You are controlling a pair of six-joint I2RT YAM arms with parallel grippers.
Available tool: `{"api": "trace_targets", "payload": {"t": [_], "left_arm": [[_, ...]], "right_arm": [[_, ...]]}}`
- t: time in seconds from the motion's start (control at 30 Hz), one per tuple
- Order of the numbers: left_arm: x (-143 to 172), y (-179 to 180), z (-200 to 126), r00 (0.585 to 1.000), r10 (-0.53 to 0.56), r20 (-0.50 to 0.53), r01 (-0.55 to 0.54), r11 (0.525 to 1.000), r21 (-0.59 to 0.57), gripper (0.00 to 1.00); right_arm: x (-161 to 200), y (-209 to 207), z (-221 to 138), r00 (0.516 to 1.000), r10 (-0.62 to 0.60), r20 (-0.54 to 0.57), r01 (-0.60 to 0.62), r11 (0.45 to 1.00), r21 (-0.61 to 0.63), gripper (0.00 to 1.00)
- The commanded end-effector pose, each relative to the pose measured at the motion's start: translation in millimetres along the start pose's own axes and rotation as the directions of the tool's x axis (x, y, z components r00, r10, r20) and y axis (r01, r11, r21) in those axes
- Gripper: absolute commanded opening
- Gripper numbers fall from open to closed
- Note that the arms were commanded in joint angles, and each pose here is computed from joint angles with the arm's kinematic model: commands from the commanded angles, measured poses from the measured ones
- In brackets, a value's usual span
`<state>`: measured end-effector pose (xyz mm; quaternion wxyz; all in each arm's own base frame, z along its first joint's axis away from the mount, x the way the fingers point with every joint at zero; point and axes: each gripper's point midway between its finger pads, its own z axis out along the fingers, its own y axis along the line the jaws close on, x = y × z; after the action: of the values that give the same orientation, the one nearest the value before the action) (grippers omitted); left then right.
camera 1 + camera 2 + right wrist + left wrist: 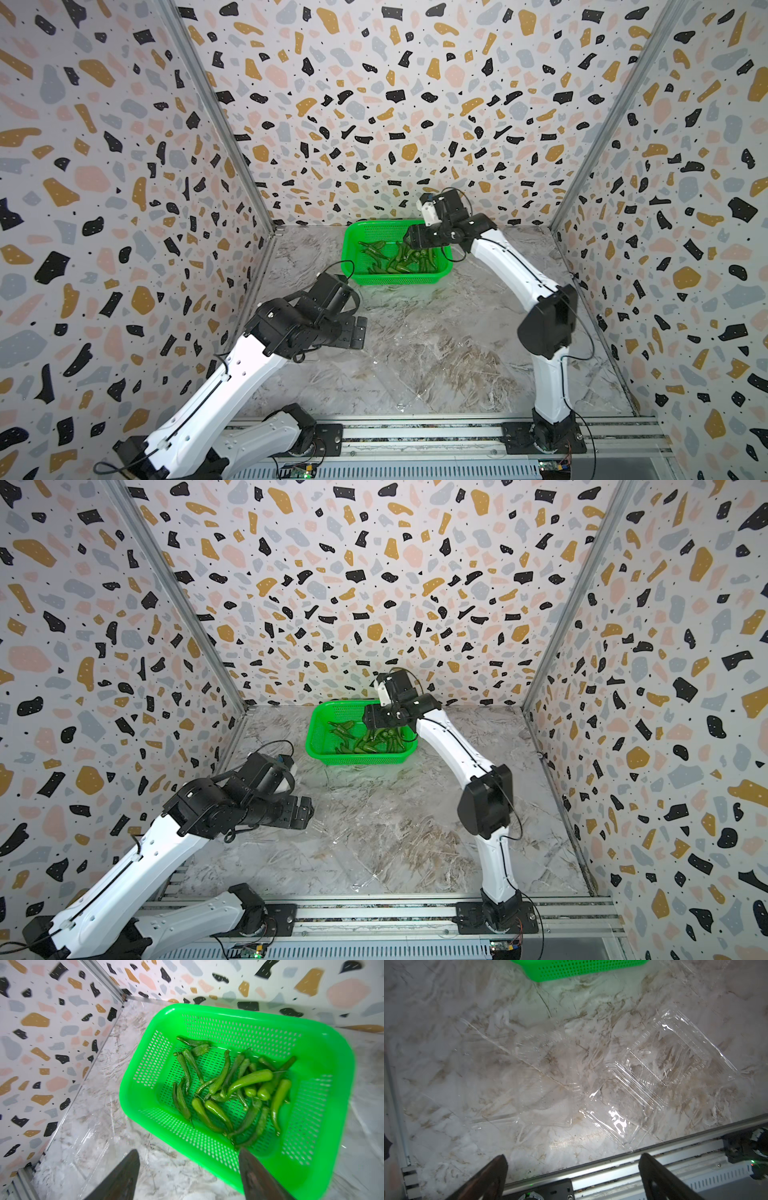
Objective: Take small green peppers out of containers
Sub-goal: Place the green pepper in the basket.
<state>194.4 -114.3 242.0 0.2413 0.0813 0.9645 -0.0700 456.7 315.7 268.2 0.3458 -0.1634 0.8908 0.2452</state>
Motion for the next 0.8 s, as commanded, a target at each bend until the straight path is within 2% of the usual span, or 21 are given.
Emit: {"api": "trace_targets", "payload": {"t": [0.0,0.13,0.23,0.33,0.43,0.53,0.63,0.7,0.77], "left_arm": [[-35,23,-6,0.99,0.037,0.134,-0.021,0.992,-0.122,0.99],[-64,52,-2,0.961,0.034,0.276,0.042,0.963,-0.267,0.99],[-82,65,8,0.92,0.072,0.385,0.058,0.947,-0.315,0.99],[-90,78,24,0.873,0.13,0.47,0.058,0.93,-0.364,0.99],[-90,101,46,0.871,0.107,0.48,0.111,0.908,-0.404,0.99],[-81,124,80,0.899,0.095,0.428,0.127,0.878,-0.461,0.99],[-72,144,115,0.917,0.069,0.393,0.132,0.876,-0.463,0.99],[-71,157,127,0.897,0.037,0.441,0.183,0.875,-0.447,0.99],[-67,166,137,0.86,0.004,0.511,0.235,0.885,-0.402,0.99]], "right_arm": [[18,-63,-45,0.996,0.09,0.028,-0.092,0.989,0.113,0.78],[51,-139,-102,0.965,0.217,0.15,-0.247,0.943,0.225,0.82],[80,-185,-142,0.952,0.199,0.235,-0.272,0.899,0.343,0.83],[107,-215,-164,0.951,0.14,0.276,-0.25,0.871,0.422,0.85],[130,-236,-173,0.946,0.102,0.308,-0.245,0.849,0.469,0.86],[154,-250,-167,0.945,0.091,0.314,-0.242,0.842,0.483,0.86],[173,-256,-158,0.947,0.03,0.32,-0.197,0.839,0.507,0.86],[188,-261,-153,0.944,-0.007,0.329,-0.178,0.83,0.528,0.86],[196,-260,-150,0.934,-0.062,0.351,-0.145,0.833,0.533,0.86]]}}
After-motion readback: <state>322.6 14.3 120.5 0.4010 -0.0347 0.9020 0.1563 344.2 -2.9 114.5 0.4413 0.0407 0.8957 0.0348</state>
